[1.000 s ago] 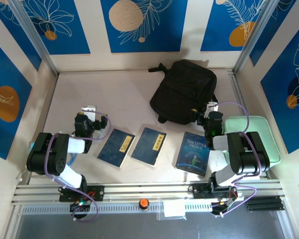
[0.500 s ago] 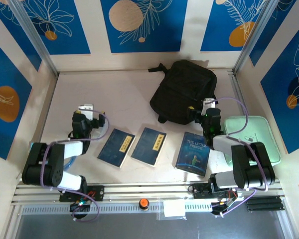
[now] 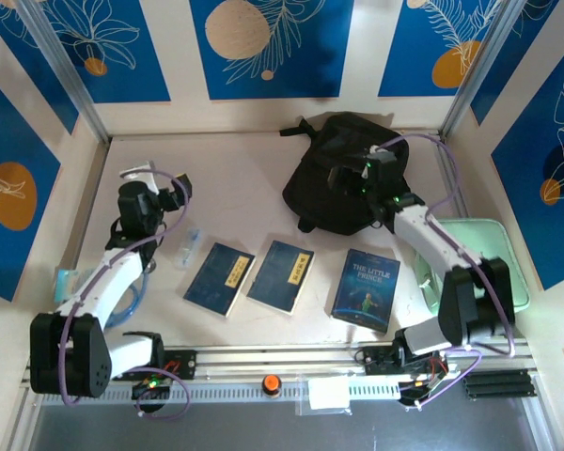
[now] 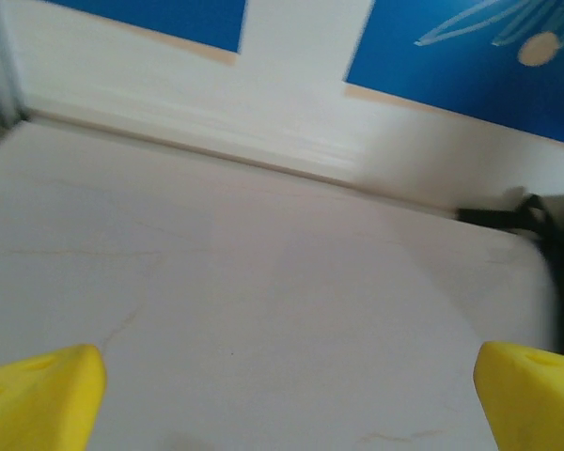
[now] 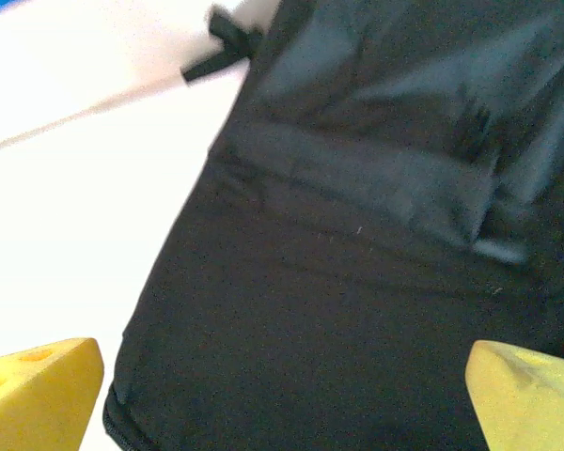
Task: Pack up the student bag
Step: Move the student bag to the top-center of the table, then unzip the student bag at the top-center of the table.
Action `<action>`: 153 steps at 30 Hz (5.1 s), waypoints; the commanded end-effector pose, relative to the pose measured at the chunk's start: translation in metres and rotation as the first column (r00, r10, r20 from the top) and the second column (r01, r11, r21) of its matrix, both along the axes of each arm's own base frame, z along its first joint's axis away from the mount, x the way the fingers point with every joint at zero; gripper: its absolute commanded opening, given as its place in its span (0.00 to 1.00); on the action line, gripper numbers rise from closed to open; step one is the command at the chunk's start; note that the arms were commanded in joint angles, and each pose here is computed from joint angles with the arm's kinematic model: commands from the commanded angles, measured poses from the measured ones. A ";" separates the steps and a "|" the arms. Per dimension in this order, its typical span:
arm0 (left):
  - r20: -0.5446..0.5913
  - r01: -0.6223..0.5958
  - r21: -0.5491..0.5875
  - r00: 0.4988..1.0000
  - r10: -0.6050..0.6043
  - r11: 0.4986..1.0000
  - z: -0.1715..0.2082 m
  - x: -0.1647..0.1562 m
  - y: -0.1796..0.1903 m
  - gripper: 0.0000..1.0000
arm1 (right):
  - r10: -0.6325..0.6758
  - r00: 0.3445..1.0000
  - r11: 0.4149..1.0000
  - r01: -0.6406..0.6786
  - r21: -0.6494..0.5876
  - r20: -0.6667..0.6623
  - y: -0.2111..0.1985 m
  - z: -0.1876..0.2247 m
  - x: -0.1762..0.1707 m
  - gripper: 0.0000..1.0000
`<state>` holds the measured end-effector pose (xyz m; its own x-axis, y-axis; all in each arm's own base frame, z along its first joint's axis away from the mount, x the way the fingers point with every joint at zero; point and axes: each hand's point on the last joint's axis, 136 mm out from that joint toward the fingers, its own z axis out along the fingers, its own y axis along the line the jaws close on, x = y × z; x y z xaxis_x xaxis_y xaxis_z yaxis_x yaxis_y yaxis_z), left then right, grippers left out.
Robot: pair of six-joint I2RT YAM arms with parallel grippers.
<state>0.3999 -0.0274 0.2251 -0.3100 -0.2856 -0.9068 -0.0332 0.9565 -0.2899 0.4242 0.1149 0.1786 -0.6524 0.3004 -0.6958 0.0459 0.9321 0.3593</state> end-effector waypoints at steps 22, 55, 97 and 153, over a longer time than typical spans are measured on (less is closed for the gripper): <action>-0.293 0.246 -0.356 0.886 -0.358 0.902 -0.068 0.008 -0.085 1.00 | 0.286 0.806 0.958 -0.229 0.173 -0.518 0.186 -0.151 -0.008 0.91; -0.593 0.484 -0.394 0.516 -0.618 0.782 -0.145 -0.029 -0.265 0.56 | 0.028 0.846 0.928 0.176 0.328 -0.533 0.058 -0.110 -0.069 0.46; -0.627 0.823 -0.221 0.291 -0.723 0.523 -0.157 -0.039 -0.342 0.40 | 0.041 0.809 0.883 0.246 0.401 -0.586 0.046 -0.161 -0.063 0.28; -0.630 0.752 -0.229 0.370 -0.683 0.618 -0.121 -0.040 -0.329 0.00 | -0.010 0.838 0.829 0.312 0.465 -0.545 0.047 -0.129 -0.033 0.44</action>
<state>0.3662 -0.3679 0.0937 -0.8123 0.3981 -0.4261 0.5695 0.6987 -0.4330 0.3880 0.1687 0.0519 -0.7830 0.6219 0.0114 0.4457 0.5482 0.7077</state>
